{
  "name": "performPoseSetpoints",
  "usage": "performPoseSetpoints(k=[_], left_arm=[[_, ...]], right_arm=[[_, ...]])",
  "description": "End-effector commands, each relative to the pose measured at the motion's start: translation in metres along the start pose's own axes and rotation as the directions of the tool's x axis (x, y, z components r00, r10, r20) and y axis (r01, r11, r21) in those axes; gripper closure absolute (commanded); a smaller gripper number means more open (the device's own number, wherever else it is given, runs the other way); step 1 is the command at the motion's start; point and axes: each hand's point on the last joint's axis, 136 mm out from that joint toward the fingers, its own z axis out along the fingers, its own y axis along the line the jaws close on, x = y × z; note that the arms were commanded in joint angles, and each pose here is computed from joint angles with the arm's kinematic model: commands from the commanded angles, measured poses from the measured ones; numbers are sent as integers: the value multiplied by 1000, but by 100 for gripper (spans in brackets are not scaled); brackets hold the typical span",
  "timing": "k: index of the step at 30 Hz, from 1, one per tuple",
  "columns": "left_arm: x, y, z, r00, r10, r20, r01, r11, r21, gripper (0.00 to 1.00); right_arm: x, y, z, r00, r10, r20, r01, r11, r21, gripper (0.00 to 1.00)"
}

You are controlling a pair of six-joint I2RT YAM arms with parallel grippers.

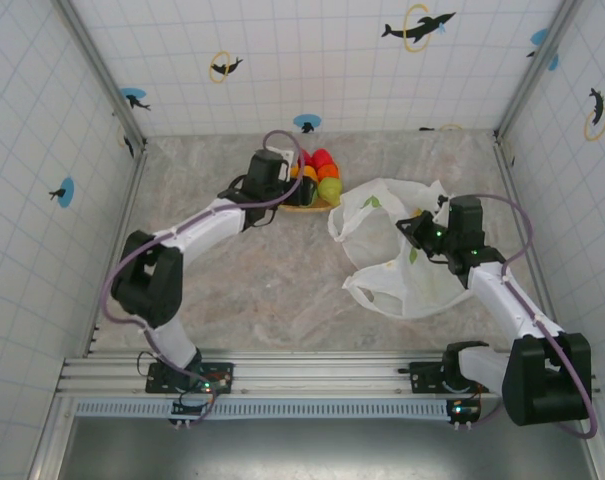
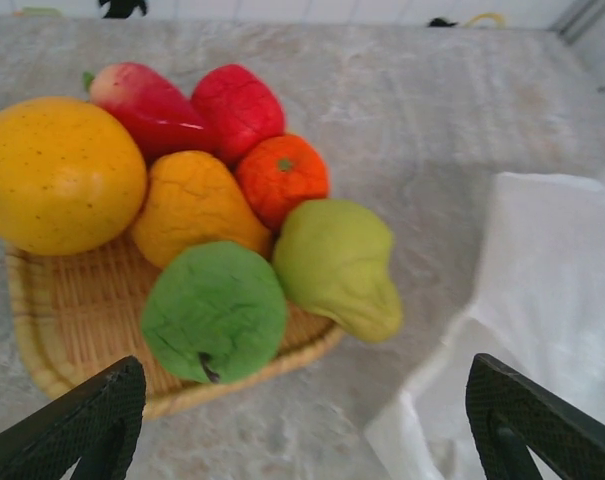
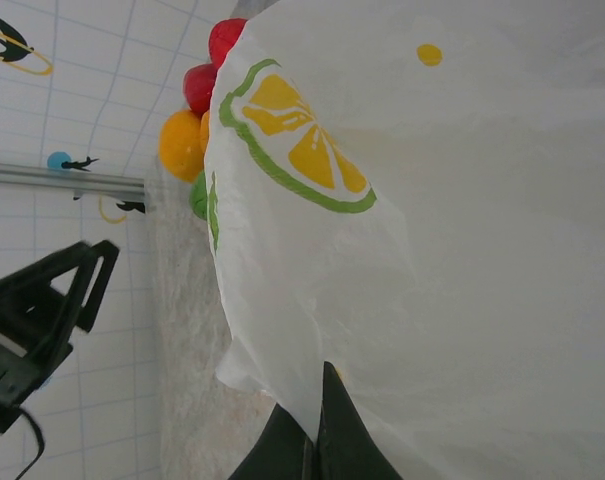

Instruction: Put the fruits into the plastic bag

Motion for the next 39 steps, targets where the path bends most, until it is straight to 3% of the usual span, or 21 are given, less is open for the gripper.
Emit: performPoseSetpoints(k=[1, 14, 39], left_arm=[[11, 25, 19, 998, -2, -65, -6, 993, -115, 14], [18, 38, 69, 991, -20, -130, 2, 990, -139, 14], [39, 56, 100, 980, -48, -194, 18, 989, -150, 13]], right_arm=[[-2, 1, 2, 1000, -6, 15, 7, 1000, -16, 100], [0, 1, 1, 1000, -6, 18, 7, 1000, -21, 100], [2, -4, -1, 1000, -1, 23, 2, 1000, -12, 100]])
